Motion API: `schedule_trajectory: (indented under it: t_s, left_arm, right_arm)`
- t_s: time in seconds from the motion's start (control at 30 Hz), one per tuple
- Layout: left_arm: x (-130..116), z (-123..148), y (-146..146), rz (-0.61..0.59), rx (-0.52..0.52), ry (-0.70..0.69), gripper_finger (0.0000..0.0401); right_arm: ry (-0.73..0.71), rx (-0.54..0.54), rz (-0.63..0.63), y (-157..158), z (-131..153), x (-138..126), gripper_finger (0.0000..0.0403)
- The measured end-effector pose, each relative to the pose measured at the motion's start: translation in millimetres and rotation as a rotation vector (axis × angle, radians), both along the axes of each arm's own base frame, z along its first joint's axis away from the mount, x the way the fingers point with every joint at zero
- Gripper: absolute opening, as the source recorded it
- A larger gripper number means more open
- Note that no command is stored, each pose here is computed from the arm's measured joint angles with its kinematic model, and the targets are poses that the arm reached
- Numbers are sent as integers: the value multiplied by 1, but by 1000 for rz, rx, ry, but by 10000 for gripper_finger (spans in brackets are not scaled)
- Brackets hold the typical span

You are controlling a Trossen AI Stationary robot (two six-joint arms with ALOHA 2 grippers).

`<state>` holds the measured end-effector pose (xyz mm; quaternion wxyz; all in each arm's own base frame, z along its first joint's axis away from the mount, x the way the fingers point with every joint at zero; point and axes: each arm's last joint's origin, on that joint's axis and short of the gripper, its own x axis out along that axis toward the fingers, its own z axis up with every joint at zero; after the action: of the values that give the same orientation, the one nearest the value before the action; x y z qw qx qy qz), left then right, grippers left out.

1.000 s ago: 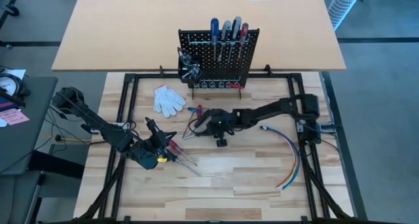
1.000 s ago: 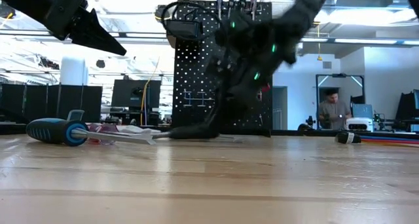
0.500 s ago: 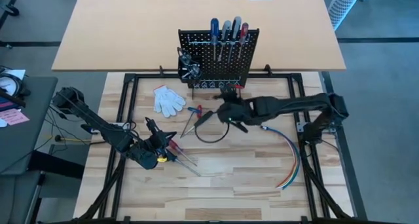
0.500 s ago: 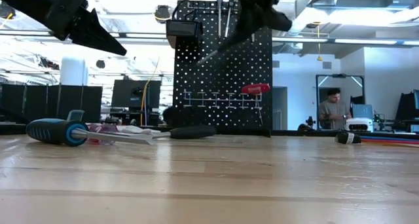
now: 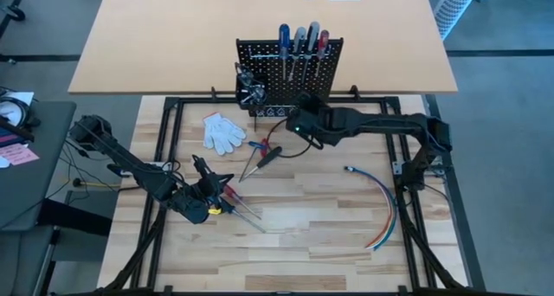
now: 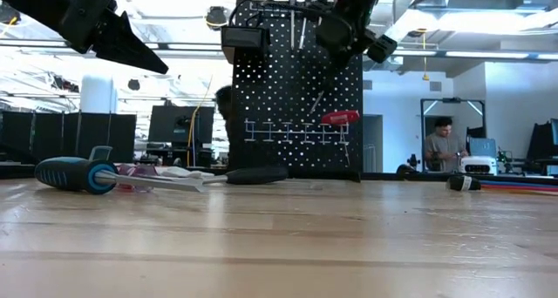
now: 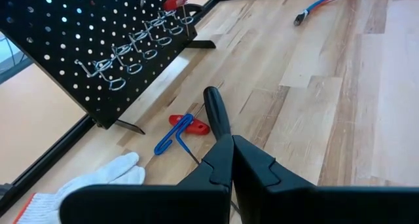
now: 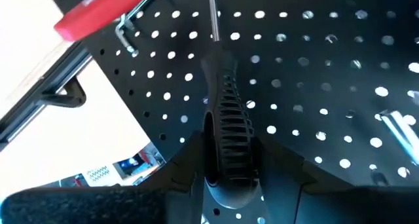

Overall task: Hang tools onto peg board
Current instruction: Hang the right black screwdriver in the peg board

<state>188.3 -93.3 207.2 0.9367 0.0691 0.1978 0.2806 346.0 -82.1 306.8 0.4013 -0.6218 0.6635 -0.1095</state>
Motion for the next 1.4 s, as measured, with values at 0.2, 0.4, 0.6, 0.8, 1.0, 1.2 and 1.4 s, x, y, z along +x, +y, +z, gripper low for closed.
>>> schedule_trajectory:
  t_s: [0.2, 0.4, 0.6, 0.8, 1.0, 1.2, 1.4]
  left_arm:
    - [0, 0, 0, 0, -1, -1, 0]
    - [0, 0, 0, 1, -2, -2, 0]
    - [0, 0, 0, 1, -3, -2, 0]
    - [0, 0, 0, 1, -3, -2, 0]
    - [0, 0, 0, 1, -3, -3, 0]
    - [0, 0, 0, 2, -4, -3, 0]
    - [0, 0, 0, 2, -4, -4, 0]
  right_arm:
    - [22, 58, 60, 3, -1, 2, 113]
    - [16, 99, 93, 6, -2, 3, 113]
    - [23, 107, 92, 4, -3, 2, 113]
    - [67, 105, 87, -3, -16, 0, 113]
    - [43, 91, 84, -6, -19, 1, 113]
    - [106, 119, 153, -4, -20, 3, 114]
    - [161, 146, 209, -8, -21, 3, 132]
